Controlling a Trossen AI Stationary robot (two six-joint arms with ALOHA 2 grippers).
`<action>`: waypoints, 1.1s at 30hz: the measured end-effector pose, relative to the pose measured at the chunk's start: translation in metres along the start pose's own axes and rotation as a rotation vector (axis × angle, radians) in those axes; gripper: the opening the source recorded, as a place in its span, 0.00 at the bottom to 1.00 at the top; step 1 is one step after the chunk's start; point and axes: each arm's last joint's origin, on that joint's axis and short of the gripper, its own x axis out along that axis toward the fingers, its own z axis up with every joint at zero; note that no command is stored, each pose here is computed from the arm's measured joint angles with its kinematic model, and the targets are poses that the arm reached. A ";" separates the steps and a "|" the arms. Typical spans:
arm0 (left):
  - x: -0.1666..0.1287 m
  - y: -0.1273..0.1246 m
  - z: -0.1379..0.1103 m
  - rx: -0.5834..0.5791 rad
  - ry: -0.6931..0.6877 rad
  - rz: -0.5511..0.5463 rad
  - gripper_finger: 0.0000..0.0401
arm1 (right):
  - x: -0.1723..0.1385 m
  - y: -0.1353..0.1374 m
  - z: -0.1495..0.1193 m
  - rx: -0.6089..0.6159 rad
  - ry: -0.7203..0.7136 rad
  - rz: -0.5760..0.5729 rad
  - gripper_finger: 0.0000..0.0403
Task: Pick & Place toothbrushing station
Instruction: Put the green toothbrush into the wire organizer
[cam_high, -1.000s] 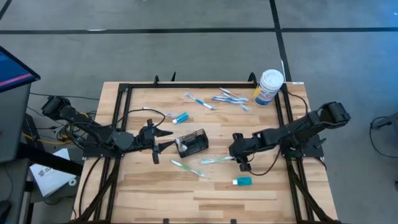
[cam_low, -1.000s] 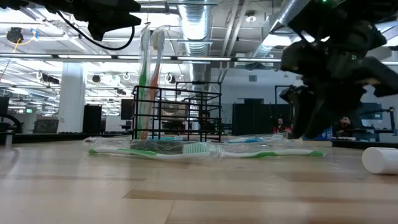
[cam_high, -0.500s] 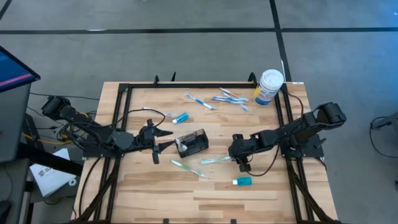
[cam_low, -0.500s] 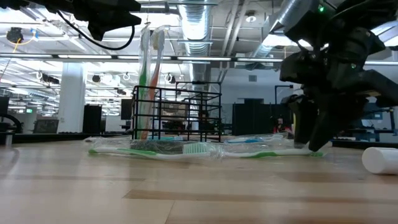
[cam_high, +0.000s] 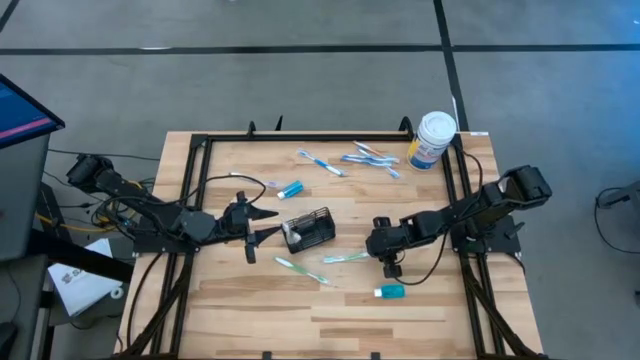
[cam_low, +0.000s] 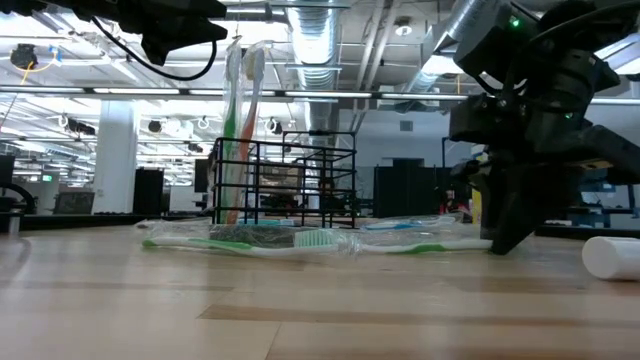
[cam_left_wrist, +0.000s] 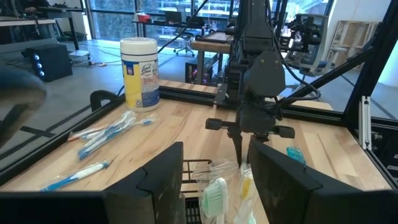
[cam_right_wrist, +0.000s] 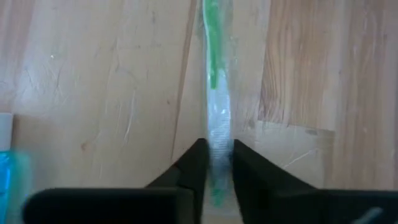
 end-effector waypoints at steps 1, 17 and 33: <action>0.000 0.000 0.000 0.000 0.000 0.000 0.44 | 0.000 0.000 0.000 0.000 0.004 -0.001 0.07; 0.000 0.000 0.000 -0.001 0.000 0.000 0.44 | -0.008 0.001 0.008 -0.053 0.019 0.013 0.02; 0.000 0.000 0.003 -0.001 -0.026 -0.003 0.44 | -0.089 0.000 0.039 -0.085 -0.326 0.021 0.01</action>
